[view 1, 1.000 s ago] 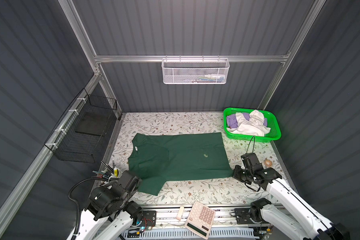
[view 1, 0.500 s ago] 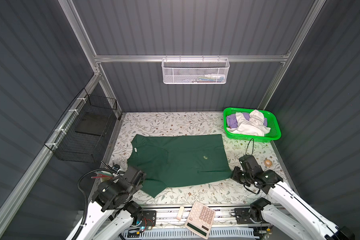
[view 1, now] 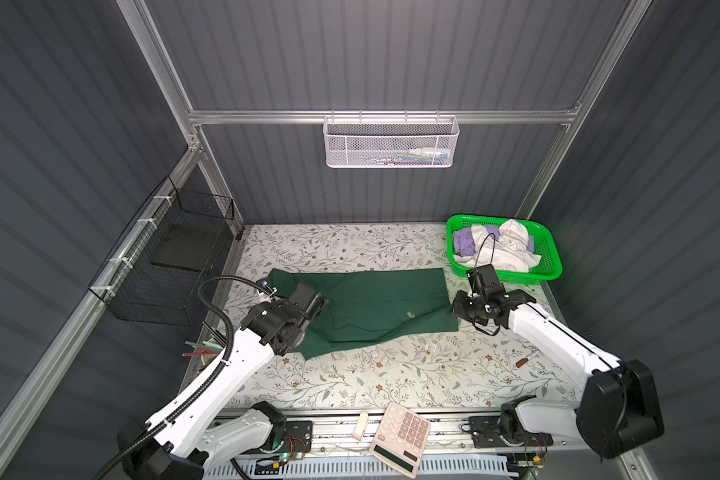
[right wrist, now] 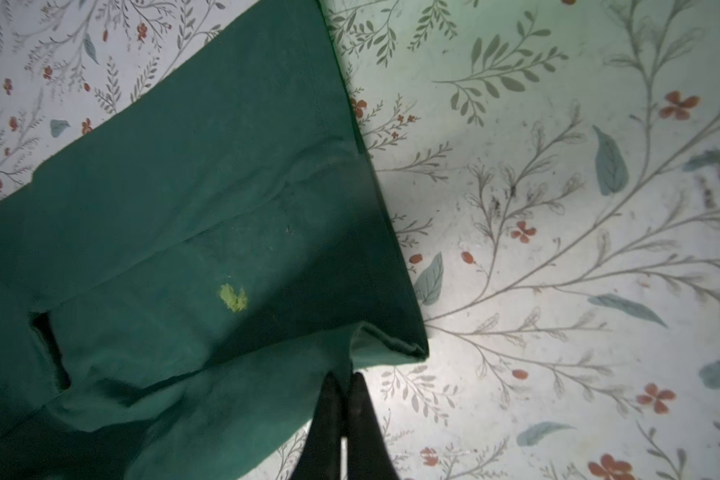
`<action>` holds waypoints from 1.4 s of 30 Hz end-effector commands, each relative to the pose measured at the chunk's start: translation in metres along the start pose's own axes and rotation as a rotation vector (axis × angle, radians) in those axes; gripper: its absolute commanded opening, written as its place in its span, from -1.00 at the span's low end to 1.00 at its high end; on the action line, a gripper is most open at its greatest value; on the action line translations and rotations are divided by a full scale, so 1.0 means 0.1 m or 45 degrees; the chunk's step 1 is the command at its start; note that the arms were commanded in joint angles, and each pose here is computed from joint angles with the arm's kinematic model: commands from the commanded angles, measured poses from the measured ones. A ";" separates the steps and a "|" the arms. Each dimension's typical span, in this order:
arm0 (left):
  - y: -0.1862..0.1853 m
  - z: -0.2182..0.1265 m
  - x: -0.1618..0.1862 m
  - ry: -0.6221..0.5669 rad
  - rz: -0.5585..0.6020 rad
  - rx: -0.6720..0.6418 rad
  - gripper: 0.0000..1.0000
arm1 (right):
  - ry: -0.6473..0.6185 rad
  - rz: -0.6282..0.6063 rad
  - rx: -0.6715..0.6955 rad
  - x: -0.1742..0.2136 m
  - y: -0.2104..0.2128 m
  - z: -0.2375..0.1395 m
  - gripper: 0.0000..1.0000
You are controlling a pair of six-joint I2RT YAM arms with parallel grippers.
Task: Fold and stack the t-shirts
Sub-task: 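Fold the near hem over toward the far edge with both grippers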
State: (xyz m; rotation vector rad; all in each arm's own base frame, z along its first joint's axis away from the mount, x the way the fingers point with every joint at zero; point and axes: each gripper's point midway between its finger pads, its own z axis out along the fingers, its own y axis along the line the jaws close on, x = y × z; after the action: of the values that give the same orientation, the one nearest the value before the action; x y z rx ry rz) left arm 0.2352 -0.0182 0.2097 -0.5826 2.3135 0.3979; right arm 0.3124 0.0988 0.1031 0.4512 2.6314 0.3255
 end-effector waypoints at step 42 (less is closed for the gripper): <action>-0.61 1.36 -0.62 0.026 -0.139 0.026 -0.04 | -0.006 -0.130 0.183 -0.43 -0.01 0.48 0.09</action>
State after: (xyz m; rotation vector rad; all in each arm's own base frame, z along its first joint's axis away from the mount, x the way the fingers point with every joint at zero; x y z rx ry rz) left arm 0.3679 0.0127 0.1421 -0.7538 2.3007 0.3669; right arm 0.3825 0.0939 0.0596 0.3753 2.7108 0.1223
